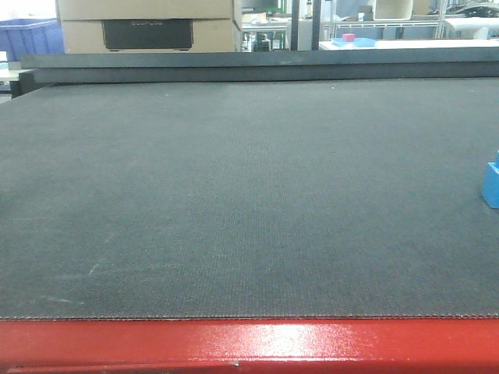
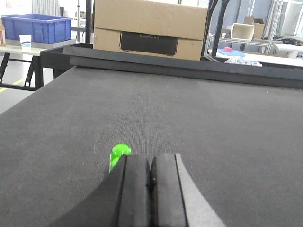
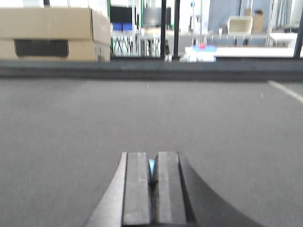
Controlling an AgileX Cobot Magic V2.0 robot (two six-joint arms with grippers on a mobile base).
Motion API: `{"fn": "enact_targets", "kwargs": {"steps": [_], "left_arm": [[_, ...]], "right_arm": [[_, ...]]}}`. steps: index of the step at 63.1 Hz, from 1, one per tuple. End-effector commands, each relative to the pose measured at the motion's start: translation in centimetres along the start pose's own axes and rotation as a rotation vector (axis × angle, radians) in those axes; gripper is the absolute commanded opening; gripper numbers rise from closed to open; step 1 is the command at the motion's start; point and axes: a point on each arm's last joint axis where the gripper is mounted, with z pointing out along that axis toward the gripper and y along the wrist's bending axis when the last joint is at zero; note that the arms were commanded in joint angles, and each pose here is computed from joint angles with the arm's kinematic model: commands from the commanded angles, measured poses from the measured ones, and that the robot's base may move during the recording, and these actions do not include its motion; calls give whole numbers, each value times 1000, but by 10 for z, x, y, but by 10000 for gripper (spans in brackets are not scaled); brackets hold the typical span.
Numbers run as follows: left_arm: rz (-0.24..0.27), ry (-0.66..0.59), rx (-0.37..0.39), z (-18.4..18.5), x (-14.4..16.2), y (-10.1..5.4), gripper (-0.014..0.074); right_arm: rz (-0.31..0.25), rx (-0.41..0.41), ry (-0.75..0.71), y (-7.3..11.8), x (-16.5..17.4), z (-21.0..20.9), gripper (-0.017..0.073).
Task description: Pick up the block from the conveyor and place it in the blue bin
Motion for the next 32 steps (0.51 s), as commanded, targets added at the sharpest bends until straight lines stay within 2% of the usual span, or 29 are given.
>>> {"fn": "enact_targets", "kwargs": {"steps": [1,12,17,23,32], "left_arm": [[-12,-77,11,-1,-8,-1,-111],[-19,-204,21,-2,-19,-2,-111],[-36,-205,20,-3,-20,-1,-111],[-42,-251,25,-6,-37,-3,-111],[-29,-315,29,-12,-61,-4,-111]], "right_arm": [[-7,-5,-125,0,-11,-1,-162],[-7,-9,-236,1,-21,-3,-162],[-7,-10,-286,1,-26,-4,-162],[-9,-12,-334,2,-40,-6,-162],[-67,-4,-414,3,-67,-13,-162]]}}
